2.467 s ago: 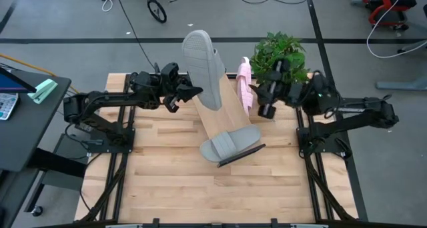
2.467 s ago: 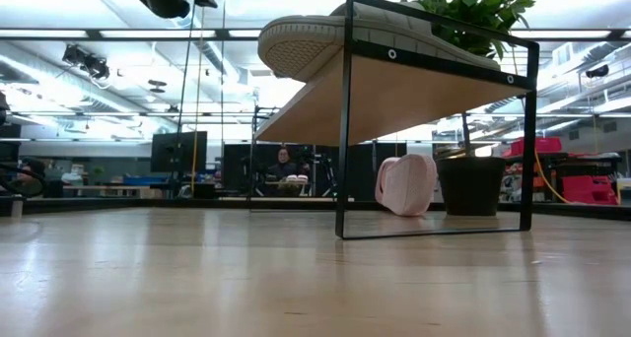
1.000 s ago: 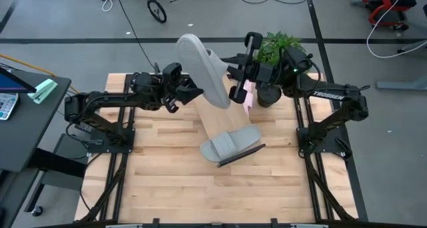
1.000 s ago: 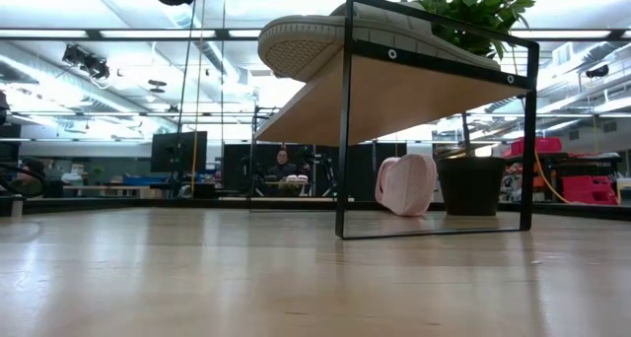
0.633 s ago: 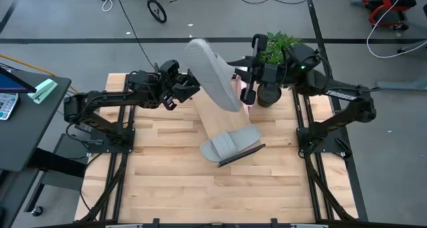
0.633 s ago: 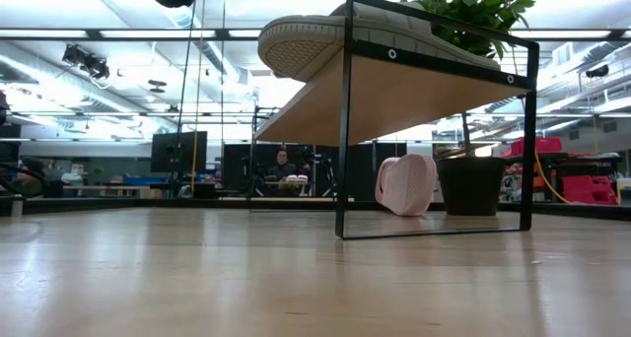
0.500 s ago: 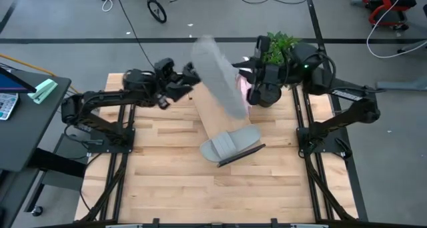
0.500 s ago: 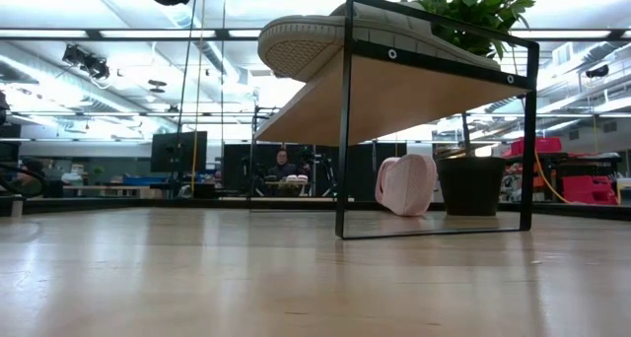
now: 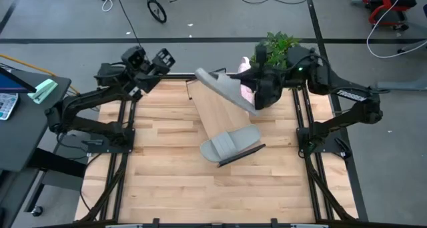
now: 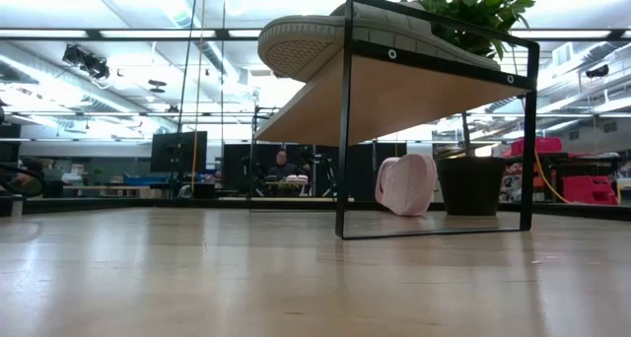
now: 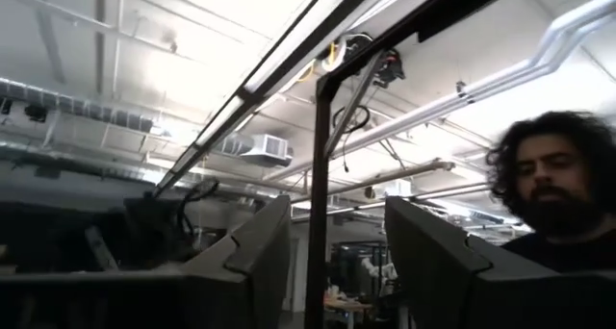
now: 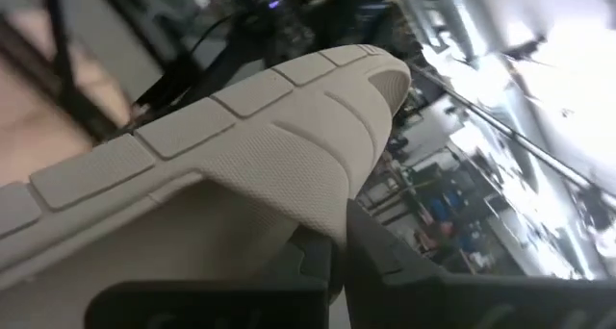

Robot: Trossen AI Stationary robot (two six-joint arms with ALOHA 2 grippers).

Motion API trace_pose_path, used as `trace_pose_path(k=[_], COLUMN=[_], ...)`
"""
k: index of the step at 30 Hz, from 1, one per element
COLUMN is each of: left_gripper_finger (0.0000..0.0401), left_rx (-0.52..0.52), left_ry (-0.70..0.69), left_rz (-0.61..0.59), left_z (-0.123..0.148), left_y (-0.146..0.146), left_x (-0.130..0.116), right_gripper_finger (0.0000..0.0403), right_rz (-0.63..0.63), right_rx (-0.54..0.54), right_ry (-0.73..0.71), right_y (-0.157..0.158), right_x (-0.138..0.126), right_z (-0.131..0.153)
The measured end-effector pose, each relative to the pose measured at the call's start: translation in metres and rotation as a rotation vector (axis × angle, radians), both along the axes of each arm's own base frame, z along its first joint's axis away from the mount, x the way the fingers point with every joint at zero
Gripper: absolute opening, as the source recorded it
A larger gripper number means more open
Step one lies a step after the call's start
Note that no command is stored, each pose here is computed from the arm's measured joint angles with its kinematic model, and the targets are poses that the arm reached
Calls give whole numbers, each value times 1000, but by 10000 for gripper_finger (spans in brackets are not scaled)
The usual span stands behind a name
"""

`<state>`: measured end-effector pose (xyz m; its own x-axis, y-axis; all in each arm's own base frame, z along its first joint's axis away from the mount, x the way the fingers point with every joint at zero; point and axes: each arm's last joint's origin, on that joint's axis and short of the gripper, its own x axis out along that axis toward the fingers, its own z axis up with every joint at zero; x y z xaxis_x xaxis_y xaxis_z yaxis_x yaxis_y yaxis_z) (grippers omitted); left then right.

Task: Pick and place slides into the shelf
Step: Put the gray slipper on the shelf

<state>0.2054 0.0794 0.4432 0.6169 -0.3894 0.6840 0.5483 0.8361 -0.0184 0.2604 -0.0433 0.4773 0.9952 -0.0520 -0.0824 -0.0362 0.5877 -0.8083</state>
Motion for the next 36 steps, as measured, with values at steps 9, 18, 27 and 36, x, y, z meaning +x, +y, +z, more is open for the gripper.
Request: trace_pose_path(k=[9,18,27,36], left_gripper_finger=[173,172,172,161], left_rx=[2,-46,-41,-52], left_ry=[15,122,128,182], left_rz=[-36,-28,-34,-45], left_z=[6,0,-1,-4], left_y=[-1,4,3,5], left_x=[-12,-3,-3,1], right_gripper_finger=[9,9,9,9], right_rz=[63,56,59,65], right_rx=[-258,-491,-626,-688], right_ry=[204,323,419,347], right_y=[11,15,13,19], right_x=[27,53,67,74], right_z=[-31,-54,-102,-142])
